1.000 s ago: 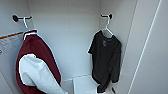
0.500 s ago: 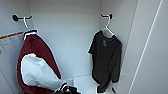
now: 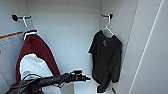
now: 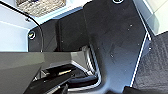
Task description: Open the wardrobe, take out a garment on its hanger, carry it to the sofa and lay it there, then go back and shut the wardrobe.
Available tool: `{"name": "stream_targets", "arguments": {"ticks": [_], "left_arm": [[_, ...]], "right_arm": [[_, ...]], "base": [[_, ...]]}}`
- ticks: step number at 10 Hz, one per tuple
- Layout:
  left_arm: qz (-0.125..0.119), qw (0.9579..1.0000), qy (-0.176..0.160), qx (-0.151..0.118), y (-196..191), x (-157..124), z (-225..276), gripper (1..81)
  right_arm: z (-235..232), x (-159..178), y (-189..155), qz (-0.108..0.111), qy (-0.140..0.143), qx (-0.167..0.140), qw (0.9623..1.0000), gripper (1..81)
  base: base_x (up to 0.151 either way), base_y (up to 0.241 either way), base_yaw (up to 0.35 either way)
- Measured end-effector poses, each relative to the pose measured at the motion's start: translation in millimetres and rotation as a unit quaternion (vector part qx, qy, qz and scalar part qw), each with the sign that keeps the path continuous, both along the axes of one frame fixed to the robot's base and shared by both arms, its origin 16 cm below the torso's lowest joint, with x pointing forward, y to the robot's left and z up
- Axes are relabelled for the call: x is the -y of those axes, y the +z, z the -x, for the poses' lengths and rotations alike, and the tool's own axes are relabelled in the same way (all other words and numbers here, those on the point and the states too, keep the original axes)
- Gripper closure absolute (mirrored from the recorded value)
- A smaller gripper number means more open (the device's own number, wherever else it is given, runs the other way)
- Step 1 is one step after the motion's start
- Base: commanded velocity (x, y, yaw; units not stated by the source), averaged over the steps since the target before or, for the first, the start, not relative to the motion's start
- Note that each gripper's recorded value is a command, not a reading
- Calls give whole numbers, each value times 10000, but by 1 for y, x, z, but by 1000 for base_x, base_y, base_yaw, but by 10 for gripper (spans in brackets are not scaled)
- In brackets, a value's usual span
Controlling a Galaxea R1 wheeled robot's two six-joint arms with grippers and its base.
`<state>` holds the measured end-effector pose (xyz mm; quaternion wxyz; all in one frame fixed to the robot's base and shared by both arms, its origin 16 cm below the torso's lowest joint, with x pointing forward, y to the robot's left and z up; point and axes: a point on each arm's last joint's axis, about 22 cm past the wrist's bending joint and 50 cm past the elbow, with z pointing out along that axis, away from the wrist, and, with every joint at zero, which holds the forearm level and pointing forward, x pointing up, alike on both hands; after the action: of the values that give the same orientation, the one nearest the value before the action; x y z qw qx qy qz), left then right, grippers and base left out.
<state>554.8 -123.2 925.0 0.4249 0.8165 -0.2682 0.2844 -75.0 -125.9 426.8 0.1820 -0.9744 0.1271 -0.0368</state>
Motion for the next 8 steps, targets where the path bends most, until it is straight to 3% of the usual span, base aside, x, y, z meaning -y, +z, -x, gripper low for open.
{"name": "stream_targets", "arguments": {"ticks": [3,8], "left_arm": [[411,9990,177,-40,100,39,-28,10],[967,9946,353,-136,228,101,-40,10]], "right_arm": [[0,0,0,0,-28,5,10000,10],[-1,0,0,2,-39,21,10000,10]], "base": [[0,0,0],[0,0,0]]}}
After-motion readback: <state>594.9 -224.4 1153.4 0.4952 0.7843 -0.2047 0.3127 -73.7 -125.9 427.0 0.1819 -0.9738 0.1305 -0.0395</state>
